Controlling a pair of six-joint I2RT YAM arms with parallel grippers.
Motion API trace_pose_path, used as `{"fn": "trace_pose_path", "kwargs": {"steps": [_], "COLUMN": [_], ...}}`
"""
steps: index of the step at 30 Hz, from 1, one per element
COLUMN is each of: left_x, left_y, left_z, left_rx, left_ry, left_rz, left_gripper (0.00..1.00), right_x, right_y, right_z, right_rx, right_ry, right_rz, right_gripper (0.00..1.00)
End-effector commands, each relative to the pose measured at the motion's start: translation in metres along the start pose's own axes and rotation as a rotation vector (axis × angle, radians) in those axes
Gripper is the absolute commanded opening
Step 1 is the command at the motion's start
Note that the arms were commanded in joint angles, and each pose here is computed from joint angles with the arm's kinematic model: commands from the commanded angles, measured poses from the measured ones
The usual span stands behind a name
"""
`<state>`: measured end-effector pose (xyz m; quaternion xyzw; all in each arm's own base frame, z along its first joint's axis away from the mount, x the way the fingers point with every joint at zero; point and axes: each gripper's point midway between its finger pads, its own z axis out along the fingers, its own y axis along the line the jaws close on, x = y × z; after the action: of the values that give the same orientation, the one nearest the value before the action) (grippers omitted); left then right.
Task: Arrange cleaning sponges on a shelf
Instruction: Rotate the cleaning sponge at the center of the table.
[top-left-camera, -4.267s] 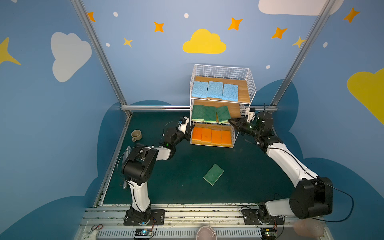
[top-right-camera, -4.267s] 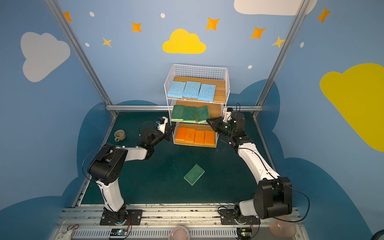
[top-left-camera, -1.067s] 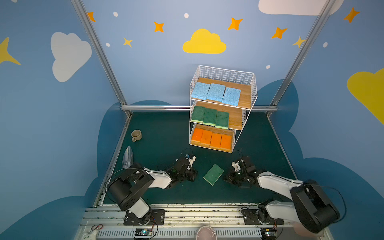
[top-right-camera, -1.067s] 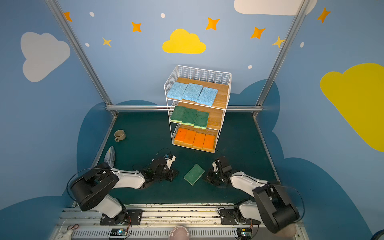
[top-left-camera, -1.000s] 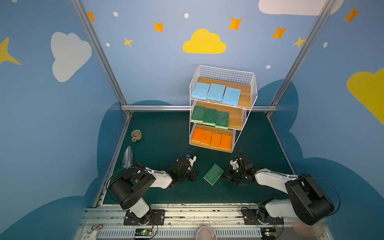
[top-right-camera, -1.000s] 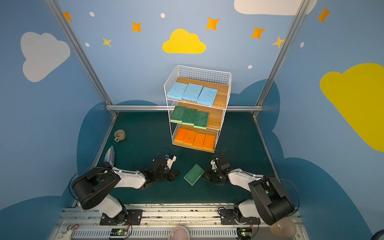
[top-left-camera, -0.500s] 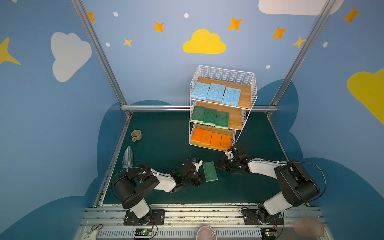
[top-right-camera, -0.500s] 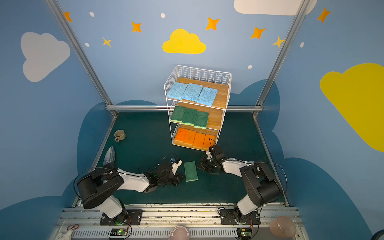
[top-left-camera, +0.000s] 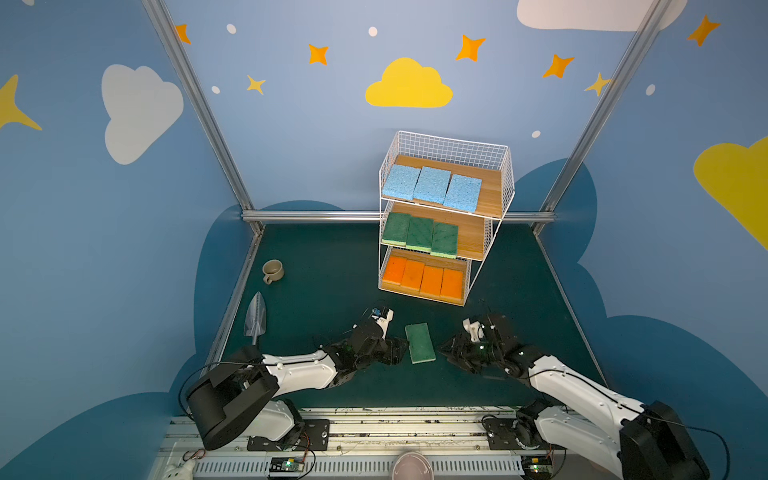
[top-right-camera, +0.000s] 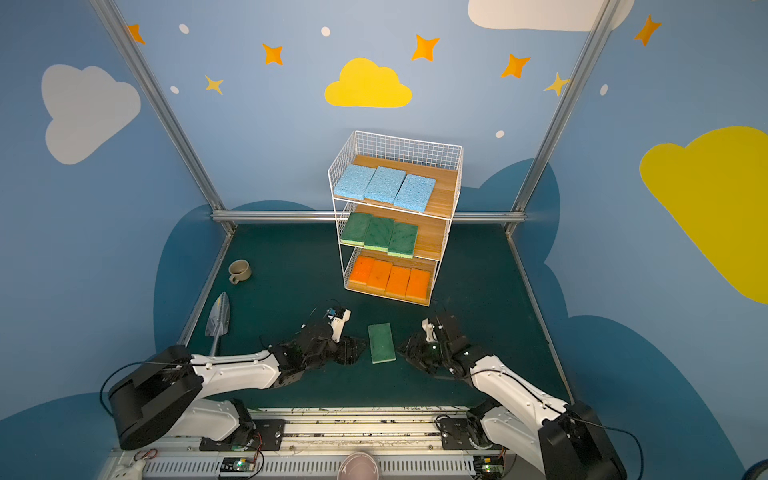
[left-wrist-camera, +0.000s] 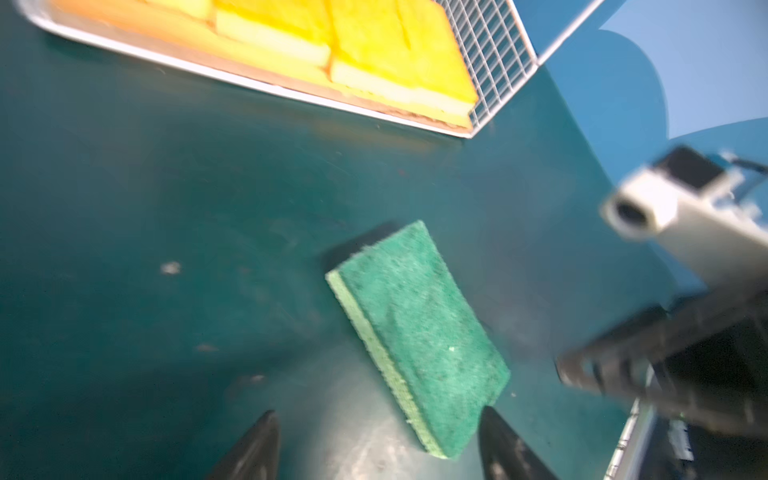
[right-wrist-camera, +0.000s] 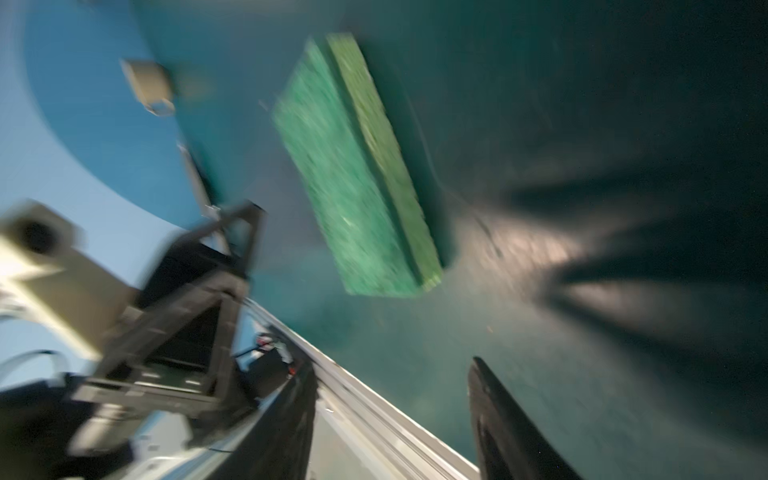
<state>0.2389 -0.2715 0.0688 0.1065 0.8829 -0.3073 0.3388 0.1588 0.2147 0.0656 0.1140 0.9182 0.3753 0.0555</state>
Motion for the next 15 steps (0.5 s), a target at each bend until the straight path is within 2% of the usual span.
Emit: {"fn": "trace_pose_path", "kwargs": {"steps": [1,4,8,11,15], "left_x": [-0.001,-0.004,-0.007,-0.007,-0.004], "left_y": [0.015,0.022,0.029,0.031,0.029], "left_z": [-0.008,-0.017,-0.030,-0.038,-0.044], "left_rx": [-0.058,-0.057,-0.059,-0.064,-0.047], "left_ry": [-0.002,-0.015,-0.040,-0.040,-0.030], "left_rz": [-0.014,-0.052,-0.081,-0.082,-0.081], "left_gripper": [0.82,0.83,0.85,0.85,0.84], "right_x": [-0.008,-0.008,-0.015,-0.024,-0.031], "right_y": [0.001,-0.007,-0.011,-0.014,-0.005], "right_z": [-0.008,-0.006,-0.002,0.000,0.008], "right_rx": [0.121,0.189,0.203,0.180,0.083], "right_ry": [-0.080,-0.050,-0.047,-0.058,-0.027], "right_rz": [-0.137,-0.164,-0.143,-0.121,-0.093], "right_gripper": [0.56,0.52,0.50,0.47,0.43]}}
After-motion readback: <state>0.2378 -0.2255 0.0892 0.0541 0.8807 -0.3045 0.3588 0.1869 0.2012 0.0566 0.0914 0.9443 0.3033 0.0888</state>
